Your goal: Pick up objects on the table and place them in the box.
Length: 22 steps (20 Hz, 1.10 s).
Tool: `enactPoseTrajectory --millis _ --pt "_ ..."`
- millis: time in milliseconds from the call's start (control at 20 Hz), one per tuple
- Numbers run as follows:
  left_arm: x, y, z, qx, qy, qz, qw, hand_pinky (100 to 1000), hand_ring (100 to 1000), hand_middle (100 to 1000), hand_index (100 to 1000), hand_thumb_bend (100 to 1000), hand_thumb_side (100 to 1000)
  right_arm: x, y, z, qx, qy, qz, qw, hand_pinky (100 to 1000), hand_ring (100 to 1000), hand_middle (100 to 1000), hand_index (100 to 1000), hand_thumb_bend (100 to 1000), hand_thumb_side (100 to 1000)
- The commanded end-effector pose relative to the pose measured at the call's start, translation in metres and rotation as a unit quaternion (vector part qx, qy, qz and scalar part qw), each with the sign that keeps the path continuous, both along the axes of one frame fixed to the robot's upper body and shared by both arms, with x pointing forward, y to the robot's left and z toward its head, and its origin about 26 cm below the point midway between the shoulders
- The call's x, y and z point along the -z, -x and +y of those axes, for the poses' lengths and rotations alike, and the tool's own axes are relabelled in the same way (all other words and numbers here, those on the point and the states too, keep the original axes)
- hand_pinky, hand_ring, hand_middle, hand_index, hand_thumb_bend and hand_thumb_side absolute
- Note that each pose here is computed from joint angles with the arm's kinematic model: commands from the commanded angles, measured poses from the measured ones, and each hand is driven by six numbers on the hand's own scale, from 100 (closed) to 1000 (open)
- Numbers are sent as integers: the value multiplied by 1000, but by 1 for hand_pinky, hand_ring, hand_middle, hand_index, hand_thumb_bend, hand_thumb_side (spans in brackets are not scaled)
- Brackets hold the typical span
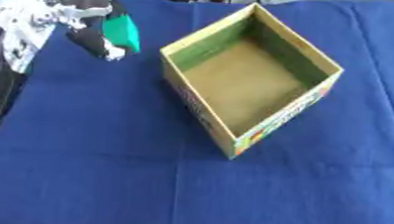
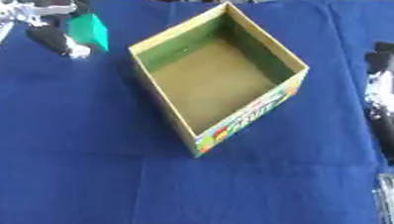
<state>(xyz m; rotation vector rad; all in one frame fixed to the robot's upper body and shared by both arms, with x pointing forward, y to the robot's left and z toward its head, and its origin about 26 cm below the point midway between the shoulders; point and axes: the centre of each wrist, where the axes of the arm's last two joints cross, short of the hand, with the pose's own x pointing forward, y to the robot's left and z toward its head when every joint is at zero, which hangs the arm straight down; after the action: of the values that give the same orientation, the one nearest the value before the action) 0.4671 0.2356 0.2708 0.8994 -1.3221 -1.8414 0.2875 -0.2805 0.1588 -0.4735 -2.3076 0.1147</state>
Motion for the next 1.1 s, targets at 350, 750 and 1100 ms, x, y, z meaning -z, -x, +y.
enactPoseTrajectory --millis 350,750,1100 --pt "-26 7 5 2 12 -26 1000 465 637 720 798 100 634 -7 2 -1 0 8 -11 1000 787 731 578 724 100 608" --pt "-59 17 -50 94 68 -71 991 398 576 631 731 100 596 -14 0 -1 -14 14 -30 999 785 731 581 725 100 603" --pt "-59 17 -80 124 79 -70 987 399 578 634 732 100 601 -19 -2 -1 -24 14 -44 999 786 732 583 726 100 601"
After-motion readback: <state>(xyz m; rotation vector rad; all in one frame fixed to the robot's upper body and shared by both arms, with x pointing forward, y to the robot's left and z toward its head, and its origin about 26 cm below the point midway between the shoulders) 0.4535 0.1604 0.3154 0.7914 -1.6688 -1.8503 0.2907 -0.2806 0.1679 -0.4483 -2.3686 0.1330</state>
